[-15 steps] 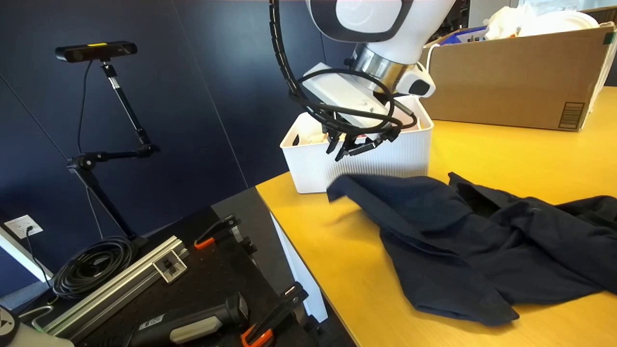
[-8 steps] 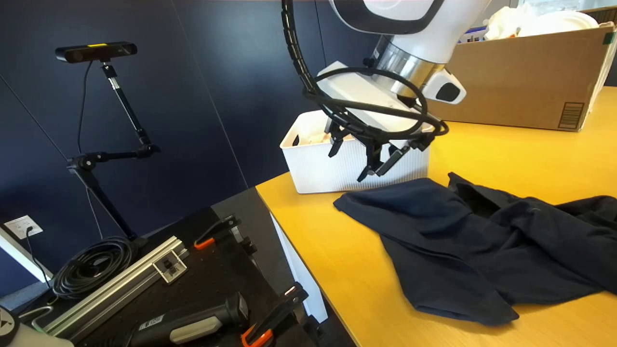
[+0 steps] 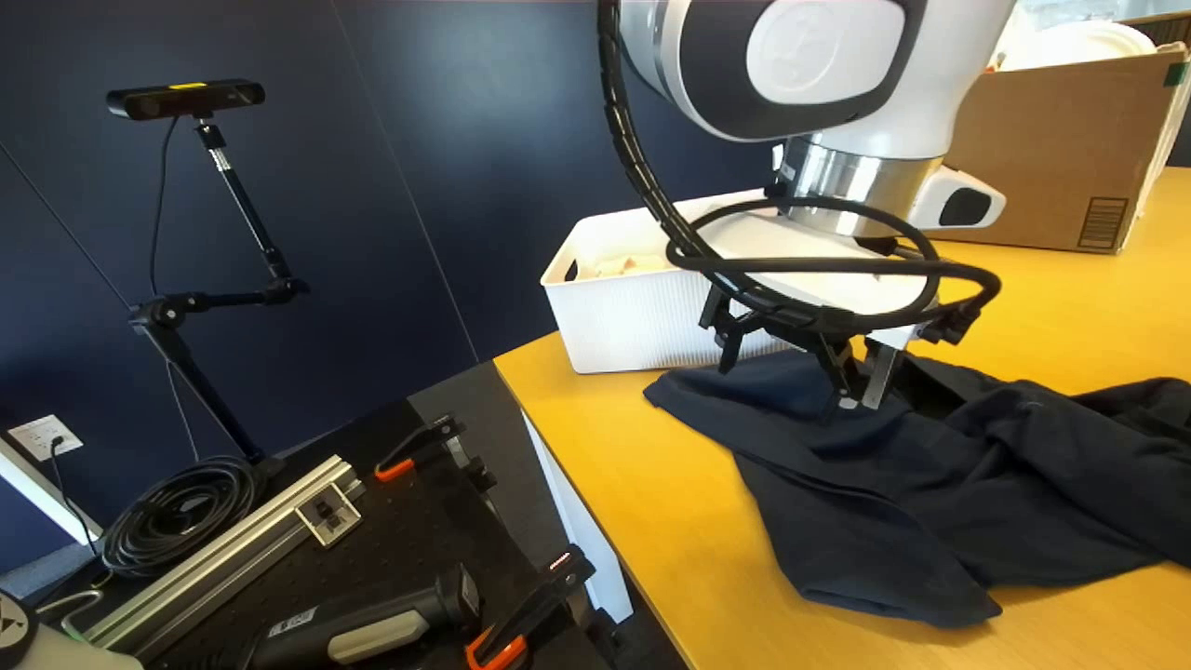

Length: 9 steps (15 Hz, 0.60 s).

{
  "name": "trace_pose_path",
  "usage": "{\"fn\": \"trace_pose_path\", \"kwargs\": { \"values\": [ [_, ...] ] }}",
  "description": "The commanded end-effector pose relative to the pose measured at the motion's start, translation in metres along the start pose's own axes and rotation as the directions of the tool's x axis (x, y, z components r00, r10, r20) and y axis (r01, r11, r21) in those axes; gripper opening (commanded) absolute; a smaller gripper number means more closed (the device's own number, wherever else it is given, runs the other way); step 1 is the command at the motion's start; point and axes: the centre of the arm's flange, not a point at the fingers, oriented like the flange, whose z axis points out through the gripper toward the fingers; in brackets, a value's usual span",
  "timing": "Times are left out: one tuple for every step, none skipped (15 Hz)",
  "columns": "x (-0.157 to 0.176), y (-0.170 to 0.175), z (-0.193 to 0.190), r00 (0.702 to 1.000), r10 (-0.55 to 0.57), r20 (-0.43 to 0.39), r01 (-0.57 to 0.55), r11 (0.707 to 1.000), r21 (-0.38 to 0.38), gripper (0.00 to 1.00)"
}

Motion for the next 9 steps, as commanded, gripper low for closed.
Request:
{"fn": "trace_pose_path", "kwargs": {
  "values": [
    [0.039, -0.002, 0.015, 0.995, -0.095, 0.043, 0.099, 0.987, -0.126, 1.0],
    [0.042, -0.004, 0.013, 0.99, -0.121, 0.074, 0.131, 0.979, -0.154, 1.0],
    [0.039, -0.005, 0.009, 0.985, -0.146, 0.095, 0.161, 0.971, -0.175, 1.0],
    [0.034, -0.005, 0.002, 0.98, -0.158, 0.118, 0.179, 0.963, -0.2, 1.0],
    [0.024, -0.002, -0.006, 0.974, -0.177, 0.139, 0.204, 0.955, -0.213, 1.0],
    [0.017, 0.001, -0.011, 0.972, -0.185, 0.144, 0.215, 0.949, -0.232, 1.0],
    [0.008, 0.004, -0.011, 0.967, -0.203, 0.155, 0.236, 0.941, -0.242, 1.0],
    [0.003, 0.006, -0.009, 0.961, -0.216, 0.17, 0.255, 0.932, -0.258, 1.0],
    [0.0, 0.008, -0.002, 0.953, -0.241, 0.185, 0.285, 0.918, -0.274, 1.0]
  ]
}}
